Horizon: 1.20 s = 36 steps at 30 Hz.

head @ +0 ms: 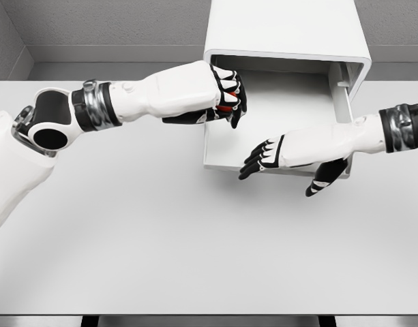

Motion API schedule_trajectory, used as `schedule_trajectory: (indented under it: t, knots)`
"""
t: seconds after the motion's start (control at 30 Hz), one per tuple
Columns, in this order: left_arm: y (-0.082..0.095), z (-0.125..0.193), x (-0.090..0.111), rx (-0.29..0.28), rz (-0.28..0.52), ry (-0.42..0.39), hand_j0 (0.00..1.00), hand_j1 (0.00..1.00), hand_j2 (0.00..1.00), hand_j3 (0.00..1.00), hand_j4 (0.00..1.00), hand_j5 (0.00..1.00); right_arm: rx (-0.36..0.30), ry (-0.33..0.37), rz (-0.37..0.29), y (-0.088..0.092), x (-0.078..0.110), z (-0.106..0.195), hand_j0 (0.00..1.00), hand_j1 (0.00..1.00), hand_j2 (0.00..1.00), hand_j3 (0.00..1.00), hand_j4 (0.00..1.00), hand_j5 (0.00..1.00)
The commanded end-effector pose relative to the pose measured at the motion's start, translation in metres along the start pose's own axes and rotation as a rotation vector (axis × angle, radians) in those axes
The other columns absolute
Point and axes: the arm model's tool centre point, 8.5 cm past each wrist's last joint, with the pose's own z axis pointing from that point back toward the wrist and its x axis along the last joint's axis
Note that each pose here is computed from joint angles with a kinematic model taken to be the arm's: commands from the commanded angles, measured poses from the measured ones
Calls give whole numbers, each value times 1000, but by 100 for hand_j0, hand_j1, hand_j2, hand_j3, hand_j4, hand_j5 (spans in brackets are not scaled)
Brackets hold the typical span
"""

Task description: Slide open multi-storey tabletop storage cabinets and put open load switch and slide close multi-storey tabletop storage cabinets

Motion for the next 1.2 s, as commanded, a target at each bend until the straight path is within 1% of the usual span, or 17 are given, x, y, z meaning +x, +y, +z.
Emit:
schedule_trajectory:
  t: [0.0,0.07,0.1,0.17,0.23,0.33,0.4,0.57,0.63,0.8,0.93,1.03,1.1,1.17]
  knots:
    - [-1,-1,0,-7,8,-2,34,34,34,34,34,34,-6,-5,-2,-1,1,1,100,100,100,100,100,100]
    - [-3,-5,1,-3,16,-7,35,35,35,35,35,35,-10,-7,-8,-1,1,2,100,100,100,100,100,100]
    - [-10,-8,1,-22,28,-11,35,35,35,35,35,35,-13,7,-13,1,-1,8,100,100,100,100,100,100]
    - [-19,-16,-1,-25,55,-14,35,35,35,35,35,35,-30,23,-31,1,-2,18,100,100,100,100,100,100]
    - [-27,-19,-9,-27,82,7,35,35,35,35,35,35,-49,38,-53,2,-3,29,100,100,100,100,100,100]
    - [-34,-18,-22,-34,112,41,35,35,35,35,35,35,-75,40,-86,3,-3,37,100,100,100,100,100,100]
    - [-33,-17,-22,-32,109,42,35,35,35,35,35,35,-82,40,-96,3,-2,40,100,100,100,100,100,100]
    - [-29,-17,-23,-39,101,42,35,35,35,35,35,35,-98,80,-126,10,-4,59,100,100,100,100,100,100]
    - [-27,-18,-24,-61,93,39,35,35,35,35,35,35,-106,89,-135,11,-4,65,100,100,100,100,100,100]
    - [-28,-20,-23,-62,95,36,35,35,35,35,35,35,-105,86,-130,10,-2,65,100,100,100,100,100,100]
    - [-28,-23,-22,-58,100,30,35,35,35,35,35,35,-107,101,-133,12,-2,70,100,100,100,100,100,100]
    - [-34,-32,-26,-71,124,34,35,35,35,35,35,35,-106,97,-131,12,-1,69,100,100,100,100,100,100]
    - [-43,-32,-31,-89,143,48,35,35,35,35,35,35,-107,99,-126,10,-1,70,100,100,100,100,100,100]
    - [-44,-31,-31,-92,143,49,36,36,36,36,36,36,-108,101,-123,9,-1,71,100,100,100,100,100,100]
